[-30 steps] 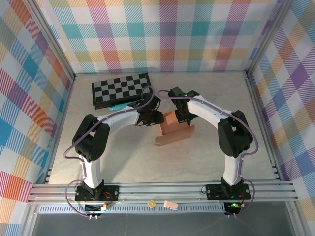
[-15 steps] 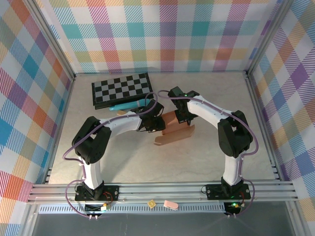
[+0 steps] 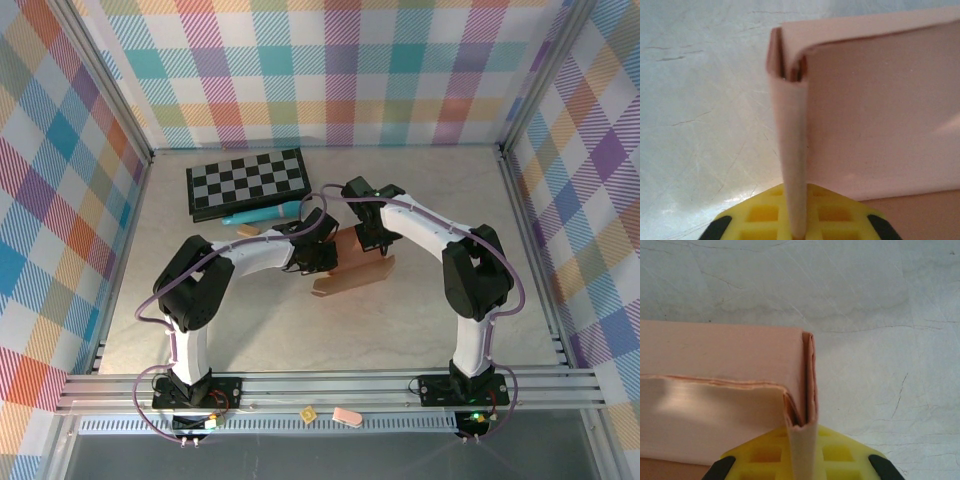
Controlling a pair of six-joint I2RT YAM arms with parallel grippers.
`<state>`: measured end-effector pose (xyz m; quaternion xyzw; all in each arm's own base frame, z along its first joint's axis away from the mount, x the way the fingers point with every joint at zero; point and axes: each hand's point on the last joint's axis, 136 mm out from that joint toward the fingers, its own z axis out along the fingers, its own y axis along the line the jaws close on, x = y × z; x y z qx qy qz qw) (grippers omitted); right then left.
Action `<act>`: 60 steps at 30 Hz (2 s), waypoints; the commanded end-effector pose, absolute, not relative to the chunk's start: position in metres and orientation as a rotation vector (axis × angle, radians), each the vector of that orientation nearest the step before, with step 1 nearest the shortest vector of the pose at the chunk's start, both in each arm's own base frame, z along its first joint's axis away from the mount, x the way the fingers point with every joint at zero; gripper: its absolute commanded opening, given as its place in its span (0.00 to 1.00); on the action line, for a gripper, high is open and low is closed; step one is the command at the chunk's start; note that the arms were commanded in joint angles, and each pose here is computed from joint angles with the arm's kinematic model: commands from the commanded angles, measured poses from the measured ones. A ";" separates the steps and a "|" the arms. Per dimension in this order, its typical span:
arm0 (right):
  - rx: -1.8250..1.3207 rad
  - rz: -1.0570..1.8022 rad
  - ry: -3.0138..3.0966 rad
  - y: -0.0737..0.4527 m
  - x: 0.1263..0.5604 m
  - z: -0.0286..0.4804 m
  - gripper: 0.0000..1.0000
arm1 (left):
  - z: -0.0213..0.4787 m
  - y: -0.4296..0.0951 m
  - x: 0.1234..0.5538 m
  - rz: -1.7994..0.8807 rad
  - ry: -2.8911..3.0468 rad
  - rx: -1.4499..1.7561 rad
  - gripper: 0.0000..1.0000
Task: Fold the paper box
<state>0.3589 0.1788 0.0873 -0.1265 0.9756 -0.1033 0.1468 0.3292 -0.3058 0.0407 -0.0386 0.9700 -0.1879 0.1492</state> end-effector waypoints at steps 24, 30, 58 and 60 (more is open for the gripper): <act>-0.238 -0.249 2.819 0.179 0.350 0.091 0.00 | 0.130 -0.291 0.331 -0.336 2.698 -0.176 0.64; -0.110 -0.165 2.814 0.180 0.342 0.092 0.00 | 0.163 -0.269 0.342 -0.439 2.584 -0.331 0.65; 2.133 -0.014 2.578 0.157 0.274 0.049 0.00 | 0.266 -0.201 0.337 -0.477 2.363 -0.384 0.62; 2.254 -0.026 2.525 0.162 0.271 0.046 0.00 | 0.267 -0.199 0.334 -0.480 2.363 -0.381 0.62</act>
